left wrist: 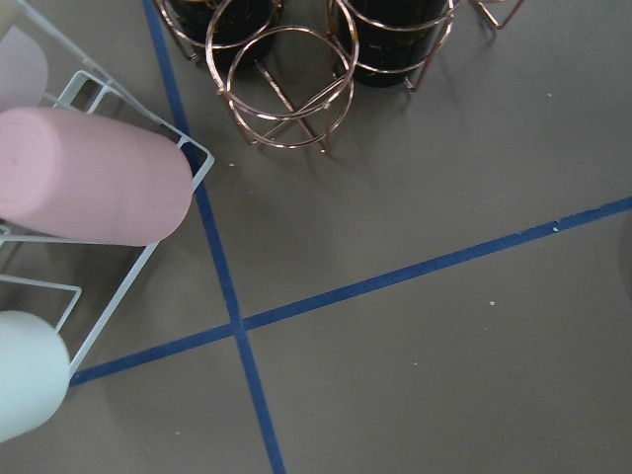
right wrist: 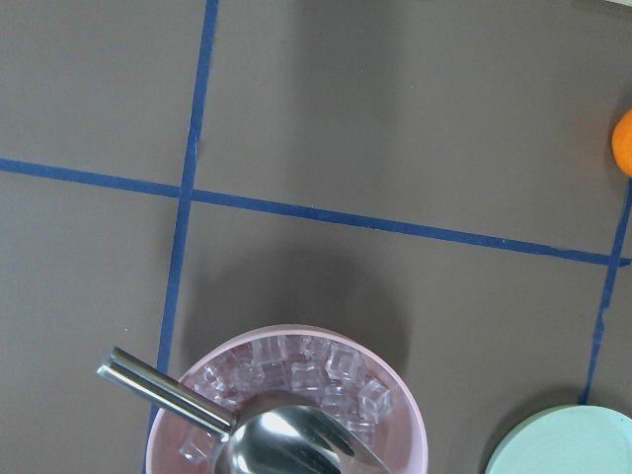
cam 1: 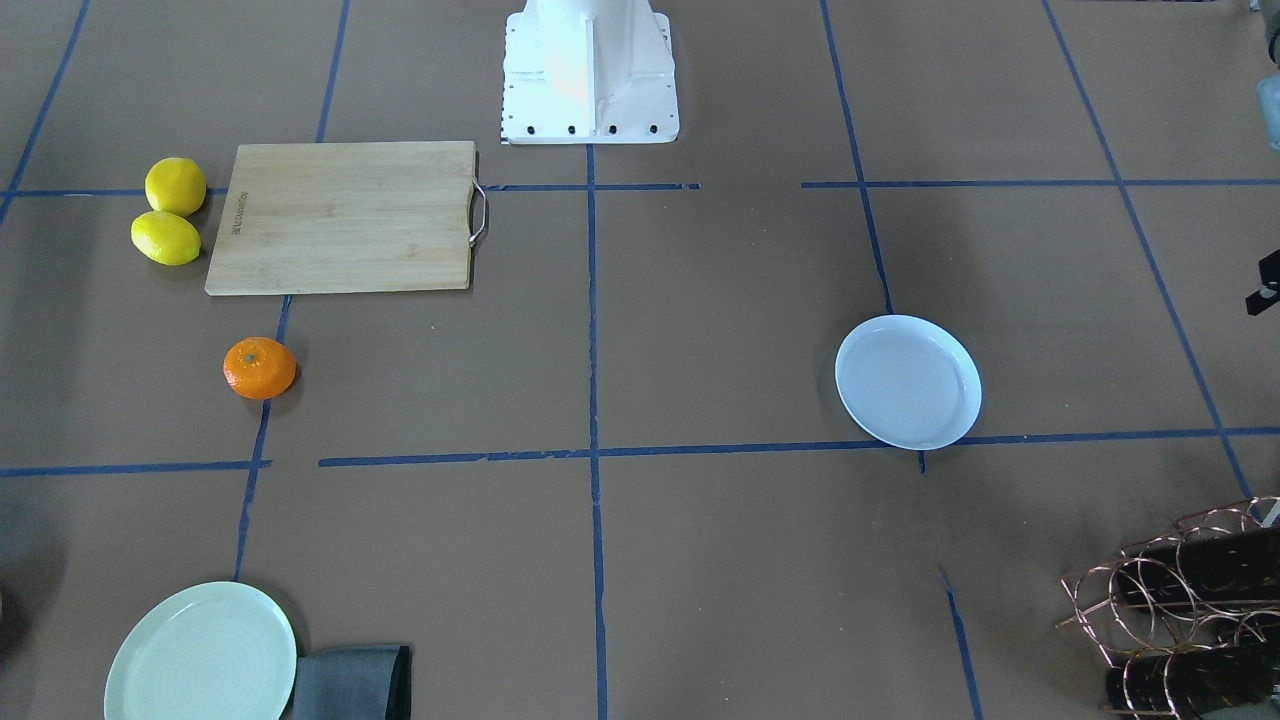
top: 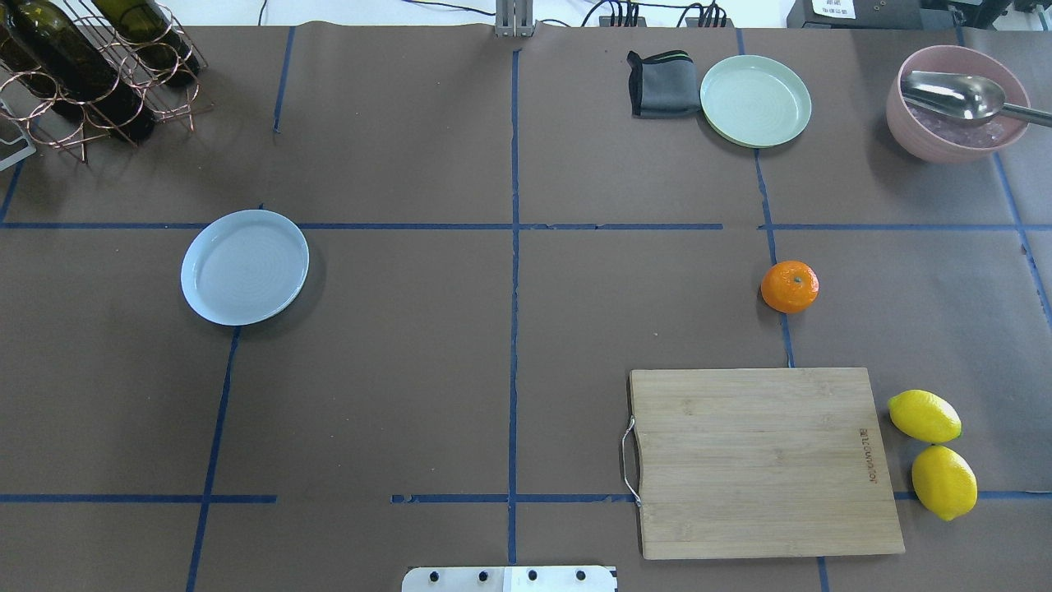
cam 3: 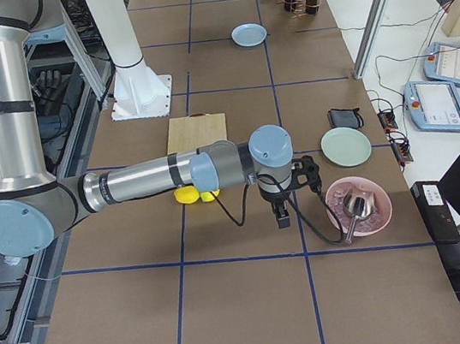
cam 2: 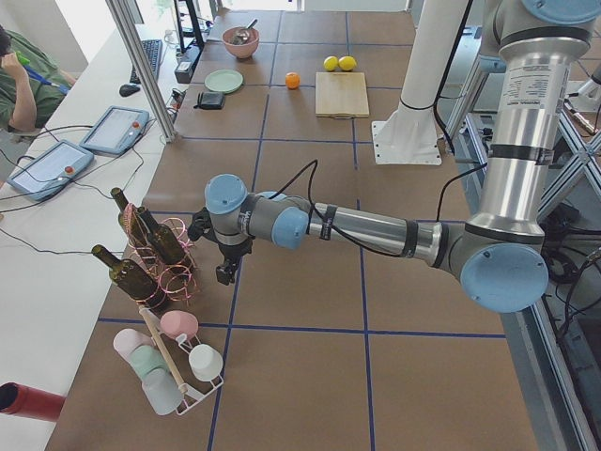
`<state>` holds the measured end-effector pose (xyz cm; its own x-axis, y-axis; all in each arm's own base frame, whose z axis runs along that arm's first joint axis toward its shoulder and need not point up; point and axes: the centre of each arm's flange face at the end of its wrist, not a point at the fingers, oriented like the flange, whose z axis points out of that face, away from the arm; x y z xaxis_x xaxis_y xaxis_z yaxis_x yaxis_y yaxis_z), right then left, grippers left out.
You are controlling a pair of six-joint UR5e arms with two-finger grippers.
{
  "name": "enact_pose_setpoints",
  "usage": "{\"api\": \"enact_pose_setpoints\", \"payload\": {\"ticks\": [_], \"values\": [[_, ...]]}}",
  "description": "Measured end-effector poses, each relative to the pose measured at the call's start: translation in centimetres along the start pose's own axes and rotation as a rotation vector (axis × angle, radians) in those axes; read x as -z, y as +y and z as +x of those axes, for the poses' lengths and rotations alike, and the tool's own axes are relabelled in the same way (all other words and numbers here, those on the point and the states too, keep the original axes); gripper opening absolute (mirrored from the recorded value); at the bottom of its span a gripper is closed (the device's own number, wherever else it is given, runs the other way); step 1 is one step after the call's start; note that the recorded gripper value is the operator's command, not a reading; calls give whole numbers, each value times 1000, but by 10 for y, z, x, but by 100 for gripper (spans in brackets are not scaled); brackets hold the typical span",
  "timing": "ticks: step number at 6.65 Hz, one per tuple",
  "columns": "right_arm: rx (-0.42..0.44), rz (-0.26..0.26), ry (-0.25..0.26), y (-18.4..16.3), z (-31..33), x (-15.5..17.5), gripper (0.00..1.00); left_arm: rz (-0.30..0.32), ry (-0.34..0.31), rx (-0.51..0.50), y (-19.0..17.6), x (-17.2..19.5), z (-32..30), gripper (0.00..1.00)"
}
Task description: Pick orange to plate
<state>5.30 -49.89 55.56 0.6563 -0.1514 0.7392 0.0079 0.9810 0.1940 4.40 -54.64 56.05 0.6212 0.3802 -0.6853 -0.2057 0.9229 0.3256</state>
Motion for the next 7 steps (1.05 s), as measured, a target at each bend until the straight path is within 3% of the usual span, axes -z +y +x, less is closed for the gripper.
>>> {"api": "enact_pose_setpoints", "payload": {"ticks": [1, 2, 4, 5, 7], "values": [[6, 4, -12, -5, -7, 0, 100, -29, 57, -16, -7, -31, 32, 100], [1, 5, -33, -6, -12, 1, 100, -22, 76, 29, -13, -48, 58, 100], [-33, 3, -64, -8, -19, 0, 100, 85, 83, 193, -23, -56, 90, 100], [-41, -1, -69, -9, -21, -1, 100, 129, 78, 239, -24, -61, 99, 100], [-42, -11, -72, -11, -28, -6, 100, 154, 18, 327, -29, -101, 139, 100]]}}
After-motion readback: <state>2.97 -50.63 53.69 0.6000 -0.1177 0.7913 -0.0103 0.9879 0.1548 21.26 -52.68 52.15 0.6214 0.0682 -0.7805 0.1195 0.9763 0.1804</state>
